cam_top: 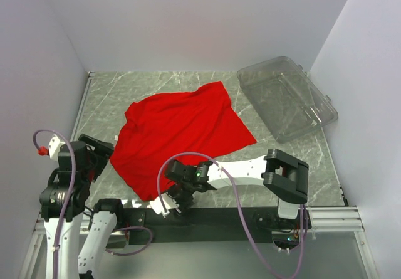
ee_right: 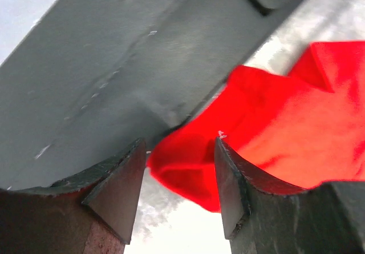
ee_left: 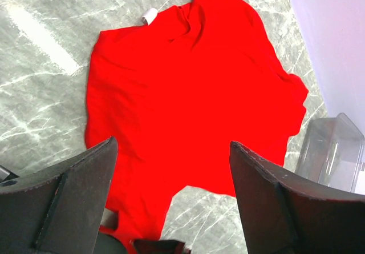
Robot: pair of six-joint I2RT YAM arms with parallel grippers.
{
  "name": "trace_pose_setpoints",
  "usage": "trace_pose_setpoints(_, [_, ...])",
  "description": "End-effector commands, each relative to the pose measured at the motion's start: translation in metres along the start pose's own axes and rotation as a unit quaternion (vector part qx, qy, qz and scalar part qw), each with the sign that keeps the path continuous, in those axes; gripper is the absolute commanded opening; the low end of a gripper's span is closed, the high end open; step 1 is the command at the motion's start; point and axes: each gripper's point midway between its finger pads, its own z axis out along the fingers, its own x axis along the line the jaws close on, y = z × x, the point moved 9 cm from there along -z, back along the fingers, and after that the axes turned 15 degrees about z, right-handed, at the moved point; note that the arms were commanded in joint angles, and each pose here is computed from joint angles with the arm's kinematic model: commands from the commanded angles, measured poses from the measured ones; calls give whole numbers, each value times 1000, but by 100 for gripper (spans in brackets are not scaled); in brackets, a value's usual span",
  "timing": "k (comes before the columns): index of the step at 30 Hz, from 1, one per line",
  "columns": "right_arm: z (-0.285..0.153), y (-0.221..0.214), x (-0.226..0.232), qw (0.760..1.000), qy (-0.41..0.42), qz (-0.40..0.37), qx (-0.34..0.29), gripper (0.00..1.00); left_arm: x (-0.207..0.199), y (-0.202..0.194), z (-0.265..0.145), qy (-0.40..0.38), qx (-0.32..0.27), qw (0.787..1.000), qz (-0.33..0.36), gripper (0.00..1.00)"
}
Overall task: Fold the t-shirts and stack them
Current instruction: Flatten the tshirt out
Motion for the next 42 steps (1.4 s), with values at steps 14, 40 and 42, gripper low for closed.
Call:
trace_pose_setpoints(14, [1, -13, -3, 996, -64, 57, 28, 50, 11, -10, -8, -2, 5, 1000, 8, 86])
trace_pose_setpoints(40, [-124, 42, -135, 959, -230, 137, -88, 2, 16, -20, 2, 0, 2, 1000, -25, 86])
trace_pose_setpoints(42, [-123, 39, -154, 954, -247, 147, -84, 2, 16, -22, 5, 0, 5, 1000, -29, 86])
